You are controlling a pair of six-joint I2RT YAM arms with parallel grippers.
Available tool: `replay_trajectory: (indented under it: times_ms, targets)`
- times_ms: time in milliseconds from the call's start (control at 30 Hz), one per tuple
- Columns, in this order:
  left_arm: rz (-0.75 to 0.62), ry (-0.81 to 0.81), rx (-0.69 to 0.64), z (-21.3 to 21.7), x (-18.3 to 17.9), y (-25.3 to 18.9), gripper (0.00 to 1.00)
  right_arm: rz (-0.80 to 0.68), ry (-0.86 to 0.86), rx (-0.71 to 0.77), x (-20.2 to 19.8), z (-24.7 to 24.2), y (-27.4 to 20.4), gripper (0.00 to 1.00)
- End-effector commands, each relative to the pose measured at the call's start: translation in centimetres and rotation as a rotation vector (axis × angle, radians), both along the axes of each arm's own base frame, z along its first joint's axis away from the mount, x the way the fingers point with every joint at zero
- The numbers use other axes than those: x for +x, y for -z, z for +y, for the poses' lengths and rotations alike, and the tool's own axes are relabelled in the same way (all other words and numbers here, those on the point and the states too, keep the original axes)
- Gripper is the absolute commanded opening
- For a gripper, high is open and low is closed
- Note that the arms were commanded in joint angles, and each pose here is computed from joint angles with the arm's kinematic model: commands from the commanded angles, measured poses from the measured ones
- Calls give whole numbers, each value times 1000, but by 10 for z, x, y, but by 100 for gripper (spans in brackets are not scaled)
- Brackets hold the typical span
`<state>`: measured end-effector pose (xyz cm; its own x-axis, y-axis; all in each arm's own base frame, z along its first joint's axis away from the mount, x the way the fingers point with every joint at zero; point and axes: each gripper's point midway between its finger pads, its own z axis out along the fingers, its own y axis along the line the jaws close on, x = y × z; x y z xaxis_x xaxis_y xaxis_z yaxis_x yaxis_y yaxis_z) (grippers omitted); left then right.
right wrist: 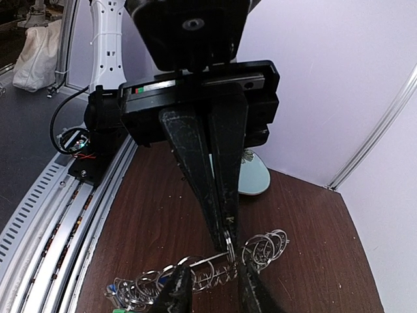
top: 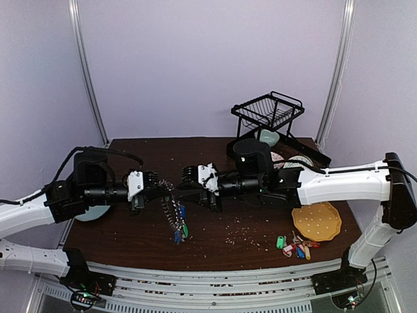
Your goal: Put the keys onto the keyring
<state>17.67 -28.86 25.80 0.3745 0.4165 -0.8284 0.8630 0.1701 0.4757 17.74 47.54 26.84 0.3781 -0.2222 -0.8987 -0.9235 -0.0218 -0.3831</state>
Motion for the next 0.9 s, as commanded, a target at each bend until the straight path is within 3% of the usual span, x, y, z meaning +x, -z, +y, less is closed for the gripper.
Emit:
replay_trajectory:
  times_ms: [0, 467, 633, 867]
  targets:
    - [-61, 21, -53, -4, -1, -18, 0, -16, -8, 71, 1, 10, -22, 25]
    - [-57, 38, -54, -5, -4, -18, 0, -12, -2, 27, 8, 20, -12, 16]
    - [-53, 45, -53, -5, -5, -17, 0, -22, -2, 5, 8, 19, -7, 0]
    - [-67, 52, -126, -2, -11, -36, 0, 44, -8, 68, 5, 12, -27, 0]
